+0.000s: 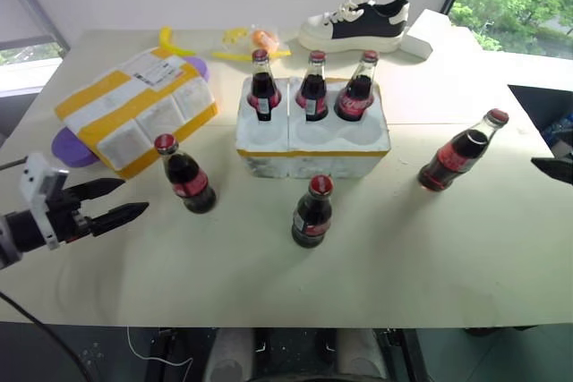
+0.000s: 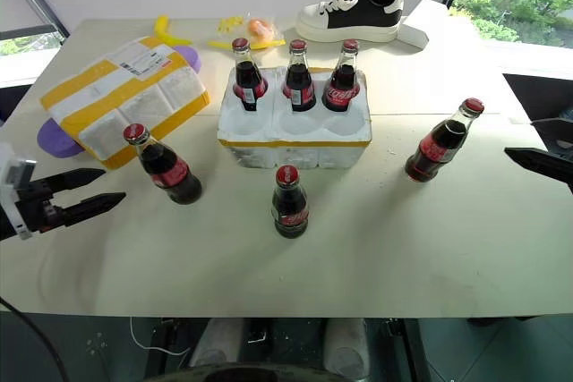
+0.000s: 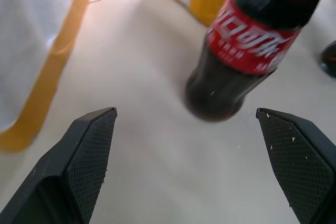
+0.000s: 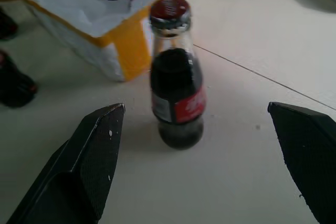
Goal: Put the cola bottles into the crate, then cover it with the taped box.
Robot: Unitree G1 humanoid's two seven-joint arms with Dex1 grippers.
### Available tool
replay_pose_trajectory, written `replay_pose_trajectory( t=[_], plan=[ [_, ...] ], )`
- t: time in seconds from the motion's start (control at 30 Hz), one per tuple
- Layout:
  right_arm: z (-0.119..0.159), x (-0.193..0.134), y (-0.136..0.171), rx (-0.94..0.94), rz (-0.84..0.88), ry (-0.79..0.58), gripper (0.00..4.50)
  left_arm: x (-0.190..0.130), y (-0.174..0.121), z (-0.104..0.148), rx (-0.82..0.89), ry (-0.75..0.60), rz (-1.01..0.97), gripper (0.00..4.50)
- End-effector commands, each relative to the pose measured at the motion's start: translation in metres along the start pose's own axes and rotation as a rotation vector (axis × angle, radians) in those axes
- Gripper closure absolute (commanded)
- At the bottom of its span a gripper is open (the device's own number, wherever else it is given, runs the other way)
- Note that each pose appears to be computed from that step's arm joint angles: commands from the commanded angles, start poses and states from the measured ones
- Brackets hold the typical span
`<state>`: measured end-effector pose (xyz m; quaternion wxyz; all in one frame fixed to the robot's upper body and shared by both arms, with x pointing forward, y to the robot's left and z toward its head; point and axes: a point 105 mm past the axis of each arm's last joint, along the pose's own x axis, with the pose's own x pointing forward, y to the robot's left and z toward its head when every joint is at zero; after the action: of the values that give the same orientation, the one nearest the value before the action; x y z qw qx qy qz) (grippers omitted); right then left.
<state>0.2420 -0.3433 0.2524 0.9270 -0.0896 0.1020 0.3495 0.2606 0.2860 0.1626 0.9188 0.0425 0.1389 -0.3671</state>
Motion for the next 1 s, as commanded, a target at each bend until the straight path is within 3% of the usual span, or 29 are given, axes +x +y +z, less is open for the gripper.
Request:
replay_pose_trajectory(
  t=[0.03,0.17,0.37,1.0],
  plan=[
    [0.039,0.007,0.046,-0.062,0.129,-0.078,0.00,0.009,-0.001,0.011,0.040,0.007,-0.058,0.04],
    [0.049,0.015,0.090,-0.043,0.247,-0.110,0.00,0.027,-0.001,0.017,0.055,-0.003,-0.113,0.04],
    [0.055,0.021,0.126,-0.049,0.318,-0.122,0.00,0.047,-0.005,0.022,0.067,-0.009,-0.191,0.04],
    [0.056,0.033,0.160,-0.001,0.390,-0.103,0.00,0.086,-0.024,0.022,0.089,-0.011,-0.329,0.04]
  ],
)
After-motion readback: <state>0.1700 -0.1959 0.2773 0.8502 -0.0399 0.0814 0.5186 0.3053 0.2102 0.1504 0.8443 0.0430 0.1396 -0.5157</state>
